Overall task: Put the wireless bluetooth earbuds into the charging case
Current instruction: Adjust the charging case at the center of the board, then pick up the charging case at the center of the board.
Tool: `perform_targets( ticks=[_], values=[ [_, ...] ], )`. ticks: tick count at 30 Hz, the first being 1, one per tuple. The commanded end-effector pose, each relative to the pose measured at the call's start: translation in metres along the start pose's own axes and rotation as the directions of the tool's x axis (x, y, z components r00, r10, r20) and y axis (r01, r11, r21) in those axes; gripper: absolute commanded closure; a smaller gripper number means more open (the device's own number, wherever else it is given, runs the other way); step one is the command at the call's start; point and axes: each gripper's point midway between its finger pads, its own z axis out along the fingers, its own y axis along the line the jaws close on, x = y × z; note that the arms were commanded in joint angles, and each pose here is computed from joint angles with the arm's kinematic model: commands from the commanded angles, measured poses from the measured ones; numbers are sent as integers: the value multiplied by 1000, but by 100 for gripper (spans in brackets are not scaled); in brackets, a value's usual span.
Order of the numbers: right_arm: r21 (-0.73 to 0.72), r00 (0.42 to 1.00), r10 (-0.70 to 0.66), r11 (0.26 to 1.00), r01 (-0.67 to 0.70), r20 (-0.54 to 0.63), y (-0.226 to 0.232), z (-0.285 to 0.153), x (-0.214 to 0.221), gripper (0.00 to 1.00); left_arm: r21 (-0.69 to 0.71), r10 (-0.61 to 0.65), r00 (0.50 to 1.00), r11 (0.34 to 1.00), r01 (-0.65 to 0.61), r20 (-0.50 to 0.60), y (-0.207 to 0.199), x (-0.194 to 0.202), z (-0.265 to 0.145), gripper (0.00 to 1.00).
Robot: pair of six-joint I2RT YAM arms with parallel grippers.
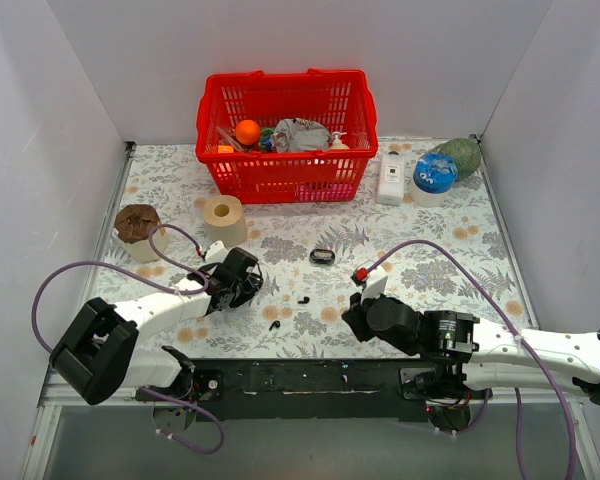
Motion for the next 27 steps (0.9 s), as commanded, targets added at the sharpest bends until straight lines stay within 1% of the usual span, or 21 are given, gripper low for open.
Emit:
perform_targets(
  ticks=[1,7,9,10,11,12,14,15,16,18,19,23,24,26,27],
  values=[
    [-17,999,21,1000,-20,35,5,1,-9,87,-11,14,1000,1000,-14,-19,0,4,7,100],
    [-10,999,18,1000,-18,30,5,2,-8,87,13,28,999,1000,-27,-23,-11,2,8,100],
    [6,1000,11,1000,-11,28,2,1,-8,87,22,37,999,999,-36,-8,-16,-4,2,100],
    [8,1000,11,1000,-12,29,1,1,-9,88,25,41,999,999,-41,0,-16,-8,-5,98],
    [9,999,13,1000,-13,29,1,0,-9,87,39,48,999,998,-49,11,-18,-12,-11,91],
    [9,999,11,1000,-11,32,1,-1,-11,87,54,69,997,996,-70,23,-21,-17,-18,71],
    [10,999,10,1000,-10,36,0,-2,-12,87,78,83,996,993,-86,40,-22,-26,-37,49],
    [8,999,12,1000,-12,42,0,-3,-14,87,97,116,992,988,-121,51,-27,-31,-45,33],
    [11,999,10,1000,-11,45,-1,-3,-14,86,98,132,990,986,-136,50,-24,-32,-52,27],
    [11,999,8,1000,-8,53,-1,-3,-16,86,150,150,986,976,-160,71,-28,-37,-68,14],
    [16,999,2,1000,-3,53,-2,-3,-15,85,165,157,985,972,-167,73,-30,-38,-71,2],
    [23,998,-6,1000,5,57,-2,-2,-17,85,157,182,981,969,-191,69,-33,-37,-65,2],
    [23,999,-11,1000,10,49,-2,-1,-15,85,127,197,979,971,-202,51,-30,-33,-56,2],
    [21,999,-11,1000,10,48,-1,-2,-17,85,112,225,973,967,-230,55,-35,-35,-47,2],
    [19,999,-11,1000,10,45,0,-2,-18,85,71,246,968,966,-249,51,-33,-34,-36,2]
  ],
)
